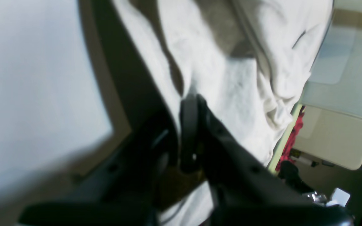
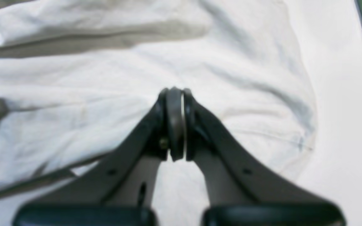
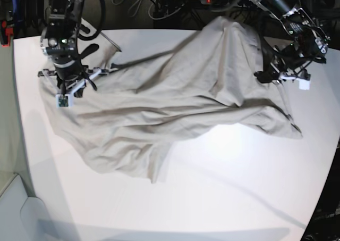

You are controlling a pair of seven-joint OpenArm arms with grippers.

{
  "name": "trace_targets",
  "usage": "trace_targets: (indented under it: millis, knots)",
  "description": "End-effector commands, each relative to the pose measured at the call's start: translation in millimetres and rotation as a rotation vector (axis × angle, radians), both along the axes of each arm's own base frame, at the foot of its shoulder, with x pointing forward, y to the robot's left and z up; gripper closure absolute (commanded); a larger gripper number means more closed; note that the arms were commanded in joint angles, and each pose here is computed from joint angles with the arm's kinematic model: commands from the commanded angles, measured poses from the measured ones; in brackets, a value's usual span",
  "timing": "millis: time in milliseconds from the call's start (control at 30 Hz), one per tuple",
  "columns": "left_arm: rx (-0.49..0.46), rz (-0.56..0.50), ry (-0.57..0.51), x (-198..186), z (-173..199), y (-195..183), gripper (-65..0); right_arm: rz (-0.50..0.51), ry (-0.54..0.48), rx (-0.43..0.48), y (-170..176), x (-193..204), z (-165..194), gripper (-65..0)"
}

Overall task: Layout the t-shirt on the table in an organized manner, then fold the t-shirt properly
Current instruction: 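Release the shirt with the left gripper and raise it away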

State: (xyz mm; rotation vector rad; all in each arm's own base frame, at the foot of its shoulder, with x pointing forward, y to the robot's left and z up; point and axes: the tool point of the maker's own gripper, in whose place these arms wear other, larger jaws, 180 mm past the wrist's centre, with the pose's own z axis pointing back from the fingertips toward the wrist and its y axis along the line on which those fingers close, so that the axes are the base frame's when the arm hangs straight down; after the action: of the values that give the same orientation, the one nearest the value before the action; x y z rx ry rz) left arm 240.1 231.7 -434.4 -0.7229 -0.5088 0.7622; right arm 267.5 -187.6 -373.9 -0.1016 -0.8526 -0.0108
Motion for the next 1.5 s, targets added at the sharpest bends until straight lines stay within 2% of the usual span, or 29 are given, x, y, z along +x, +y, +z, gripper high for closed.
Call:
trace_targets:
  millis: [0,67,200,367,767,967,1167,1467]
  knots:
    - [0.019,0.003,-0.031,5.1,9.5,7.0,-1.9,-0.002,-0.052,-0.005,-1.7,9.5,11.9,0.0]
    - [0.038,0.003,-0.017,-1.3,8.4,15.5,0.0,-0.003,-0.051,-0.003,-1.8,11.7,10.7,0.0]
    - [0.072,0.007,-0.002,-10.5,9.2,30.1,-0.2,-0.005,-0.04,0.002,-2.3,15.6,4.9,0.0]
    - [0.124,0.044,-0.05,-22.4,29.7,61.0,-0.2,-0.002,-0.022,0.016,1.5,14.9,-2.8,0.0]
    - [0.162,0.039,-0.069,-39.9,45.0,84.7,-0.2,0.162,-0.052,0.055,62.9,39.7,3.6,0.0]
    - [0.128,0.042,-0.062,-60.2,42.5,81.0,-0.2,0.182,0.031,0.073,73.0,39.8,-27.4,0.0]
    - [0.088,0.043,-0.038,-83.4,37.2,74.7,-0.2,0.179,0.073,0.08,73.4,44.4,-43.5,0.0]
    - [-0.008,0.073,-0.098,-100.8,48.8,66.8,-0.2,0.195,0.053,0.08,78.8,55.5,-37.3,0.0]
